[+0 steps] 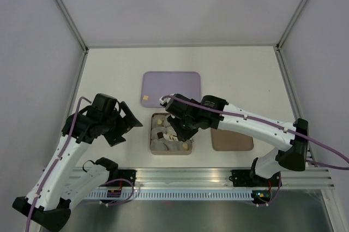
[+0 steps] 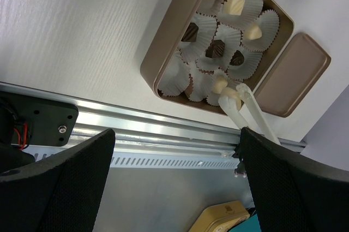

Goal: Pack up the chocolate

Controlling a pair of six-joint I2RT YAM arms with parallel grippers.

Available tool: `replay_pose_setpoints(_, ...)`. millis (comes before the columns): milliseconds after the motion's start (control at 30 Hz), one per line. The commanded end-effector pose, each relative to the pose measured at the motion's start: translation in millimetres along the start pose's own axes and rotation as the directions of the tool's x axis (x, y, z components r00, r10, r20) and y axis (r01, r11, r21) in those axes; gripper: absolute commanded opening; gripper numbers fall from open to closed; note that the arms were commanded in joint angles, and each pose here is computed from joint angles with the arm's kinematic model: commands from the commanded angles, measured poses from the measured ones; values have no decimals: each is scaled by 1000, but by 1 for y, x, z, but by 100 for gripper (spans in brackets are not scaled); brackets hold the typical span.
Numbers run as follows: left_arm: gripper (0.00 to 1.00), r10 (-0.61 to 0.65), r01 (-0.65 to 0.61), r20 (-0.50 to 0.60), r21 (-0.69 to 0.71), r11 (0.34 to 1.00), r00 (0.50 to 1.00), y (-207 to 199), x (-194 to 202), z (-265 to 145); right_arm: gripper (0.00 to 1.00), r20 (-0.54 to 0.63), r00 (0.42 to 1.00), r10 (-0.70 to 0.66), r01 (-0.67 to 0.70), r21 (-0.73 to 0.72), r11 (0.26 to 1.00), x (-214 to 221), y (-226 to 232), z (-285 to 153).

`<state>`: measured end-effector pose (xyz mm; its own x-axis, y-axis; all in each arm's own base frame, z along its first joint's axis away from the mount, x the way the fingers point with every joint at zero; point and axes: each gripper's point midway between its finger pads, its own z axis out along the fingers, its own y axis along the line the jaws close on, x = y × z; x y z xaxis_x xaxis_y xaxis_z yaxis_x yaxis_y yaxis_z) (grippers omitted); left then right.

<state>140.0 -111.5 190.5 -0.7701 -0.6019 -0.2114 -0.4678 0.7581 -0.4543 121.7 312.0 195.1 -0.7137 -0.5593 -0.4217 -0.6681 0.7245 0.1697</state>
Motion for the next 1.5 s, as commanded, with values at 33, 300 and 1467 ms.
replay_pose_setpoints(33,100,-41,41,-1,10,999,999,1,3,-6,15,-45,999,-3,2,-16,1000,7,7,9)
replay_pose_setpoints(300,100,-50,50,-6,1,999,999,5,5,-5,15,-114,994,0,-6,-51,999,23,13,32)
replay_pose_setpoints(1467,100,-57,57,-6,-4,998,998,8,7,-12,27,-94,991,100,-91,102,991,17,-4,60)
